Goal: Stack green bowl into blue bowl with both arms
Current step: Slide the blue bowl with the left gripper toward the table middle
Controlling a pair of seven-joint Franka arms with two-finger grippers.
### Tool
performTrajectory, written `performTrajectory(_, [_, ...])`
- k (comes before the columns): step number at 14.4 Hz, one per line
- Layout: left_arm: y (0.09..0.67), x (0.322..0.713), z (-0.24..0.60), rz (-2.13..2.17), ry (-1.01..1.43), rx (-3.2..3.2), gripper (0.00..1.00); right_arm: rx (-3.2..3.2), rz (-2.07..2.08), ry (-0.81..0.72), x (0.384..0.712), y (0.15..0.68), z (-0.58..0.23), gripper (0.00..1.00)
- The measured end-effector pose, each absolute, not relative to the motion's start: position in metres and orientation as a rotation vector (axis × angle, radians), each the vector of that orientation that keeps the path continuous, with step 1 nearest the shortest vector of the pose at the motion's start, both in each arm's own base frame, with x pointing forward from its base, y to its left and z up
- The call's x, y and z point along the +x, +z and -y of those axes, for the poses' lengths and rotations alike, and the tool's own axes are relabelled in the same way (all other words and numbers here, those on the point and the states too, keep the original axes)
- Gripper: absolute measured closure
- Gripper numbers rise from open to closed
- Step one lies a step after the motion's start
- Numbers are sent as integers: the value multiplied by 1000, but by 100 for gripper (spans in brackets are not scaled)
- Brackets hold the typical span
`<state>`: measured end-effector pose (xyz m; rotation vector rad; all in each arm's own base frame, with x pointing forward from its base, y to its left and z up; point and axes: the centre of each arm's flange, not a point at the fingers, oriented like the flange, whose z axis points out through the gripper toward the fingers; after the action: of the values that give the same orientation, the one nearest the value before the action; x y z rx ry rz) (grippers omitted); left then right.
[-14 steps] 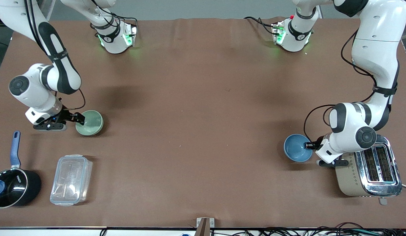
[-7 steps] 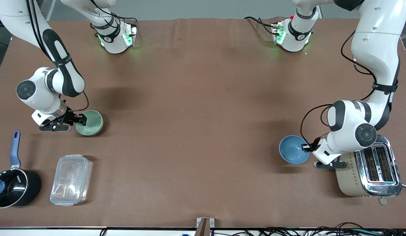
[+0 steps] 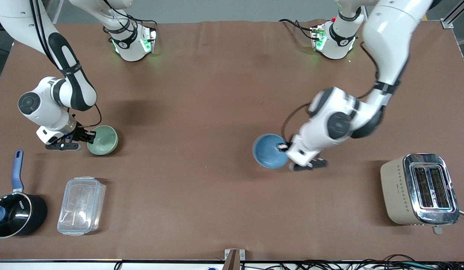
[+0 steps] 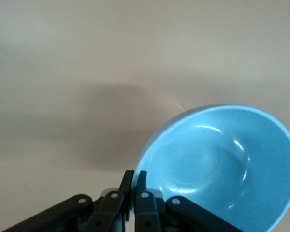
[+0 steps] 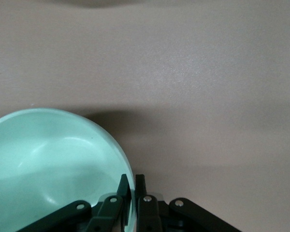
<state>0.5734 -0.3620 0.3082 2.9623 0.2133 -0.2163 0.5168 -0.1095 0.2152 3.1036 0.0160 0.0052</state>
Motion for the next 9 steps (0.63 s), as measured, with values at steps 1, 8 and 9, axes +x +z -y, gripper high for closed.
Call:
performTrajectory(1, [302,550,398,-227,-240,2971,95,3112,-15,-34,517,222,109,94])
performTrajectory(8, [218,469,512,-229,-288,3013,95,3181,8,-334,567,406,80,94])
performTrajectory(9, [211,468,515,-229,-281,3010,93,3208,33,-349,572,427,63,94])
